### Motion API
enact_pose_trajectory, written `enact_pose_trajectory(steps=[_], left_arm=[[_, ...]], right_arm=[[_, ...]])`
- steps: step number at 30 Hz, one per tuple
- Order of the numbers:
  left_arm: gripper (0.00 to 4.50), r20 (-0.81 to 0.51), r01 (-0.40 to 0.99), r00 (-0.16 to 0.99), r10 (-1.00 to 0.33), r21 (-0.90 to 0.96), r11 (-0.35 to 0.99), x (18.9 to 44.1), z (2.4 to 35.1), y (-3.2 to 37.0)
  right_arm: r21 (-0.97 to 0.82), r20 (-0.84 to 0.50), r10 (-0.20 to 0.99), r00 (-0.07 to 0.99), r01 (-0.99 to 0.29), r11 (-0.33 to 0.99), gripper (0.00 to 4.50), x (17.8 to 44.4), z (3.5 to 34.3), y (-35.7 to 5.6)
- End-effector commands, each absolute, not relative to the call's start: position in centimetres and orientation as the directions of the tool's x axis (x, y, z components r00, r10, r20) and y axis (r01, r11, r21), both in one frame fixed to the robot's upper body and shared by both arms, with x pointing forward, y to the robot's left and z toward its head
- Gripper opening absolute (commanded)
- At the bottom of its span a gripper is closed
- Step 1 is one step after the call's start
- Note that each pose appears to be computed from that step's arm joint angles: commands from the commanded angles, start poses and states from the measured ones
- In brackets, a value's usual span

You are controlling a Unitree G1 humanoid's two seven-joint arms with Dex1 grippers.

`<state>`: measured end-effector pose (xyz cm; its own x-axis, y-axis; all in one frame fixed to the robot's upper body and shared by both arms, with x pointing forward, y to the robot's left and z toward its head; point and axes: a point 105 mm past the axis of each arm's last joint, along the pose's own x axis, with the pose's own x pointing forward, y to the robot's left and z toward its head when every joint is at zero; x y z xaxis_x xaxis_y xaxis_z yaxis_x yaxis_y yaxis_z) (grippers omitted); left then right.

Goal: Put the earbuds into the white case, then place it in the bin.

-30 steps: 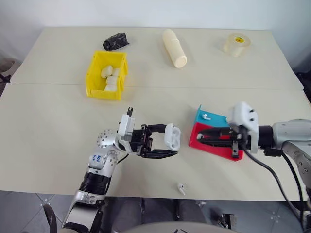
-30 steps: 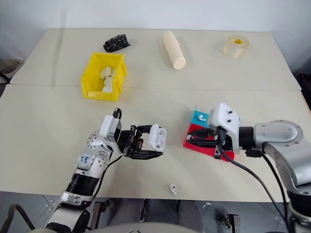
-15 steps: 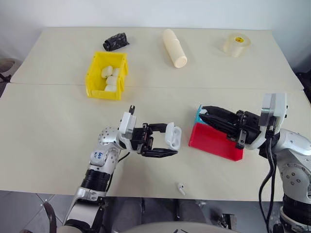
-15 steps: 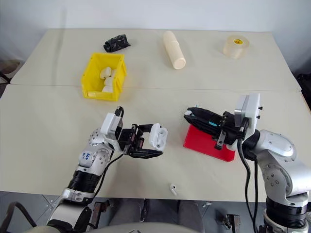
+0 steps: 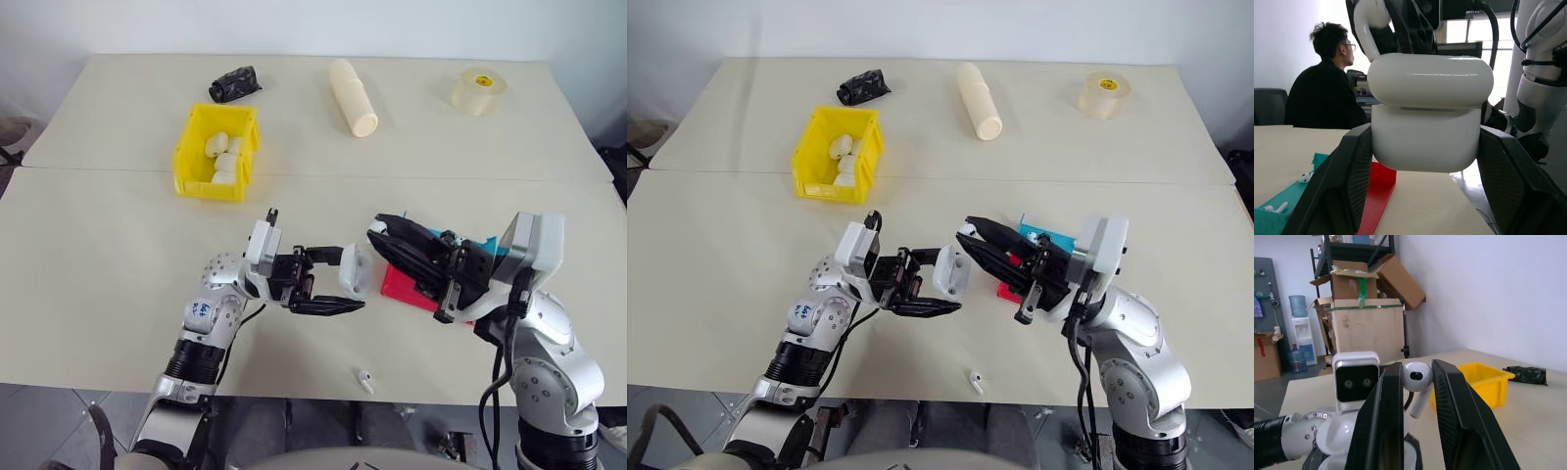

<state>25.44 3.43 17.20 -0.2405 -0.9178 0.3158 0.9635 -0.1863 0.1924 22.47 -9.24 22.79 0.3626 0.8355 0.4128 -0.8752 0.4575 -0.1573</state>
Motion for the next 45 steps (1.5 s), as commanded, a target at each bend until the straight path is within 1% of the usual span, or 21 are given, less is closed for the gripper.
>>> enact_pose_trajectory(steps=[1, 11, 18, 20, 22, 23, 24, 25, 30, 35, 36, 38, 40, 43, 45], left_arm=[[2.8, 0.341, 0.954, -0.269, -0.901, 0.225, -0.2, 25.0, 18.4, 3.2], [2.8, 0.361, 0.956, -0.261, -0.895, 0.228, -0.187, 25.0, 19.0, 3.0], [2.8, 0.352, 0.95, -0.277, -0.894, 0.238, -0.2, 24.8, 19.0, 3.0], [2.8, 0.353, 0.95, -0.279, -0.893, 0.24, -0.201, 24.7, 19.1, 3.0], [2.8, 0.355, 0.949, -0.28, -0.892, 0.243, -0.201, 24.7, 19.2, 3.0], [2.8, 0.356, 0.949, -0.28, -0.891, 0.245, -0.201, 24.7, 19.2, 3.0], [2.8, 0.357, 0.948, -0.281, -0.891, 0.246, -0.2, 24.7, 19.3, 3.0], [2.8, 0.359, 0.948, -0.281, -0.89, 0.248, -0.199, 24.8, 19.3, 2.9], [2.8, 0.366, 0.947, -0.281, -0.887, 0.255, -0.195, 24.8, 19.5, 2.8], [2.8, 0.358, 0.951, -0.269, -0.894, 0.247, -0.187, 25.0, 19.1, 2.7], [2.8, 0.351, 0.954, -0.256, -0.9, 0.242, -0.177, 25.1, 18.8, 2.8], [2.8, 0.336, 0.959, -0.234, -0.912, 0.231, -0.161, 25.4, 18.3, 3.2], [2.8, 0.307, 0.966, -0.2, -0.93, 0.223, -0.134, 25.7, 17.5, 3.8], [2.8, 0.284, 0.971, -0.148, -0.947, 0.226, -0.084, 26.2, 16.9, 4.3], [2.8, 0.274, 0.968, -0.129, -0.953, 0.242, -0.061, 26.3, 16.7, 4.2]], right_arm=[[-0.187, 0.436, 0.832, 0.342, -0.87, 0.456, 0.48, 21.8, 22.9, -8.9], [-0.18, 0.388, 0.849, 0.359, -0.874, 0.452, 0.48, 22.0, 20.6, -8.9], [-0.199, 0.385, 0.844, 0.375, -0.859, 0.472, 0.48, 22.4, 19.9, -8.9], [-0.208, 0.373, 0.853, 0.364, -0.863, 0.46, 0.48, 22.4, 19.6, -8.8], [-0.173, 0.357, 0.87, 0.34, -0.891, 0.42, 0.48, 22.2, 19.2, -8.5], [-0.17, 0.363, 0.865, 0.347, -0.888, 0.427, 0.48, 22.3, 19.2, -8.5], [-0.13, 0.355, 0.872, 0.335, -0.907, 0.401, 0.83, 22.1, 19.1, -8.4], [-0.152, 0.354, 0.875, 0.33, -0.903, 0.401, 1.22, 22.1, 19.2, -8.4], [-0.154, 0.347, 0.885, 0.312, -0.911, 0.382, 2.71, 22.0, 19.3, -8.3], [-0.2, 0.348, 0.875, 0.336, -0.885, 0.42, 4.32, 22.1, 20.3, -9.3], [-0.215, 0.335, 0.876, 0.348, -0.877, 0.43, 4.46, 22.0, 20.7, -10.0], [-0.234, 0.306, 0.877, 0.371, -0.863, 0.447, 4.46, 21.7, 21.3, -11.6], [-0.267, 0.252, 0.86, 0.444, -0.822, 0.503, 4.46, 21.5, 21.6, -14.4], [-0.306, 0.156, 0.831, 0.534, -0.774, 0.555, 4.46, 21.0, 21.2, -18.2], [-0.327, 0.072, 0.792, 0.606, -0.736, 0.592, 4.46, 20.7, 20.1, -21.1]])
